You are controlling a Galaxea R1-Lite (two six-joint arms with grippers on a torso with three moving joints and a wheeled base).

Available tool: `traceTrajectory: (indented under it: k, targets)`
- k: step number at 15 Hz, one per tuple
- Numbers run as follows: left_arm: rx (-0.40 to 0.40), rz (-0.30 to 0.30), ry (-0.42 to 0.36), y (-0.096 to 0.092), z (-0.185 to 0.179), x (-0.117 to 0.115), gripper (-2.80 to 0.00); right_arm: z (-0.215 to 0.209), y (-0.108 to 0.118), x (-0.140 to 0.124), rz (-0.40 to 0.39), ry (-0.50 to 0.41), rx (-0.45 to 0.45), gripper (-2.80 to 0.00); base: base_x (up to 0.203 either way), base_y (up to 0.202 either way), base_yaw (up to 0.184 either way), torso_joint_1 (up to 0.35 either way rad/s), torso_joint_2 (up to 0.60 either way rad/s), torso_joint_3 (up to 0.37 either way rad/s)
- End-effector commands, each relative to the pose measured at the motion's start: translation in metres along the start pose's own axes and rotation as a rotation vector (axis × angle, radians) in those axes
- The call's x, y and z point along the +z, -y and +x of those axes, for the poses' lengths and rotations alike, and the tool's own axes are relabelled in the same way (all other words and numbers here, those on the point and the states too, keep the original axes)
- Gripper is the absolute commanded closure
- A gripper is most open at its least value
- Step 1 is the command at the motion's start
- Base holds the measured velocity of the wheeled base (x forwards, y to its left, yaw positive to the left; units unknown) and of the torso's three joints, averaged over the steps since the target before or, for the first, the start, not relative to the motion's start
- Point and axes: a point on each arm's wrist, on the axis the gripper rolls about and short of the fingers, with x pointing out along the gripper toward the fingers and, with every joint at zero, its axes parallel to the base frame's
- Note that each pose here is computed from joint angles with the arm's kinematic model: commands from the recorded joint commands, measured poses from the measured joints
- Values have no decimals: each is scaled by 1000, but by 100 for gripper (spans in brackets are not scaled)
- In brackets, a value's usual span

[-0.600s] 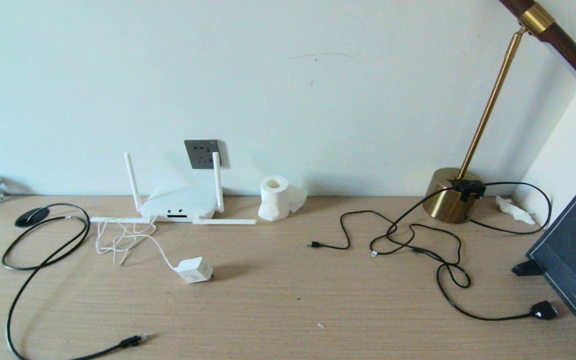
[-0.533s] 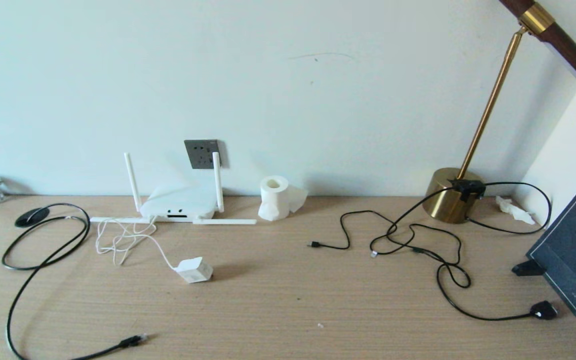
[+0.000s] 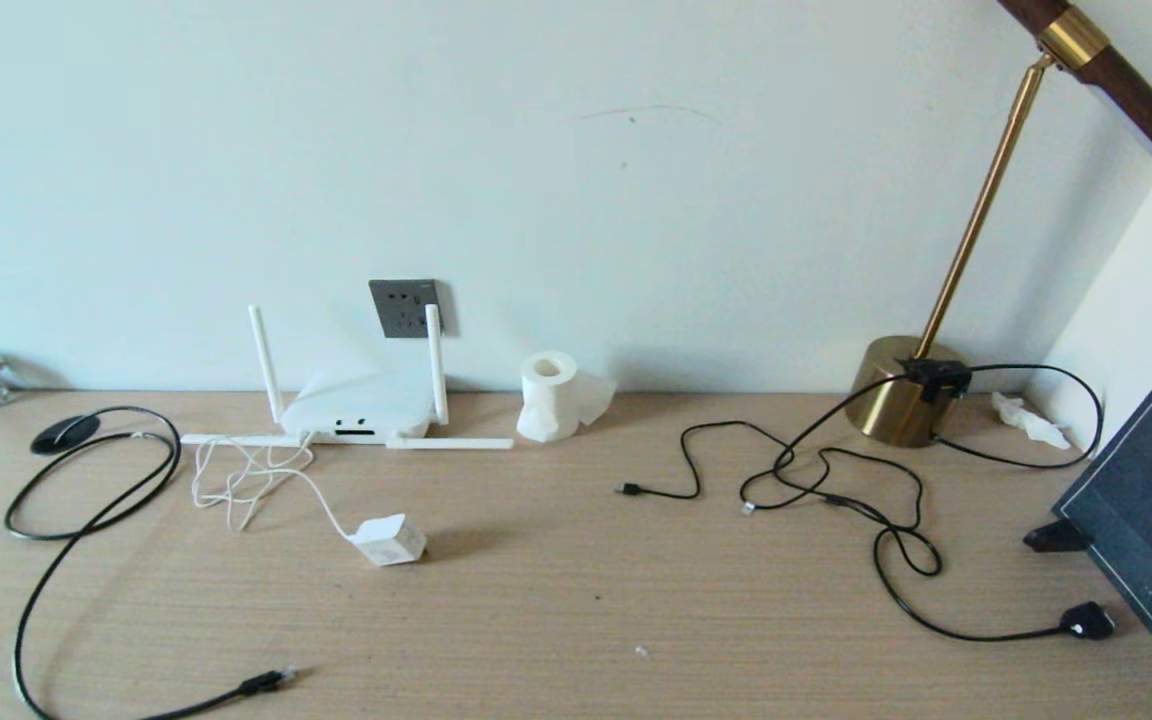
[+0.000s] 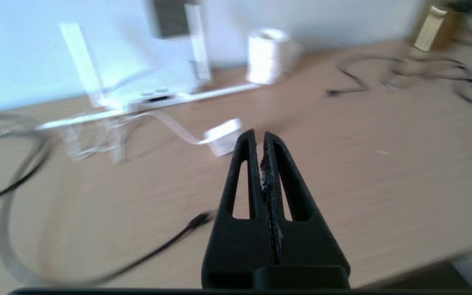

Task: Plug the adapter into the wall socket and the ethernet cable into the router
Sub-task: Pick up plug

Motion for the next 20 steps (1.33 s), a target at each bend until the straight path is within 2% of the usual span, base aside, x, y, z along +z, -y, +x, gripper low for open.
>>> traceTrajectory:
  k: [1,4,5,6,7,9,10,12,14,15,16,18,20]
  targets:
    - [-105,-26,-217,-10,67,26,0,0,0,0,-1,-2,0,0,0,0,0,0,0,0]
    - [-257,27,-329,-19,147,50,0,0,0,0,-1,-2,0,0,0,0,0,0,0,0]
    - [-287,67,-356,-27,176,54,0,0,0,0,-1,-2,0,0,0,0,0,0,0,0]
    - [-310,133,-385,-39,206,52,0,0,0,0,-1,-2,0,0,0,0,0,0,0,0]
    - [-329,233,-410,-55,235,45,0,0,0,0,-1,-2,0,0,0,0,0,0,0,0]
    - [-376,510,-423,-92,275,28,0,0,0,0,-1,-2,0,0,0,0,0,0,0,0]
    - [-416,586,-420,-104,284,20,0,0,0,0,-1,-2,0,0,0,0,0,0,0,0]
    - [-548,638,-405,-104,286,16,0,0,0,0,-1,-2,0,0,0,0,0,0,0,0]
    - [-669,593,-478,-89,276,15,0,0,0,0,-1,-2,0,0,0,0,0,0,0,0]
    - [-711,602,-489,-84,274,19,0,0,0,0,-1,-2,0,0,0,0,0,0,0,0]
    - [-742,636,-485,-83,275,22,-280,0,0,0,-1,-2,0,0,0,0,0,0,0,0]
    - [-790,668,-492,-82,285,17,-280,0,0,0,-1,-2,0,0,0,0,0,0,0,0]
    - [-818,671,-504,-79,292,9,-280,0,0,0,-1,-2,0,0,0,0,0,0,0,0]
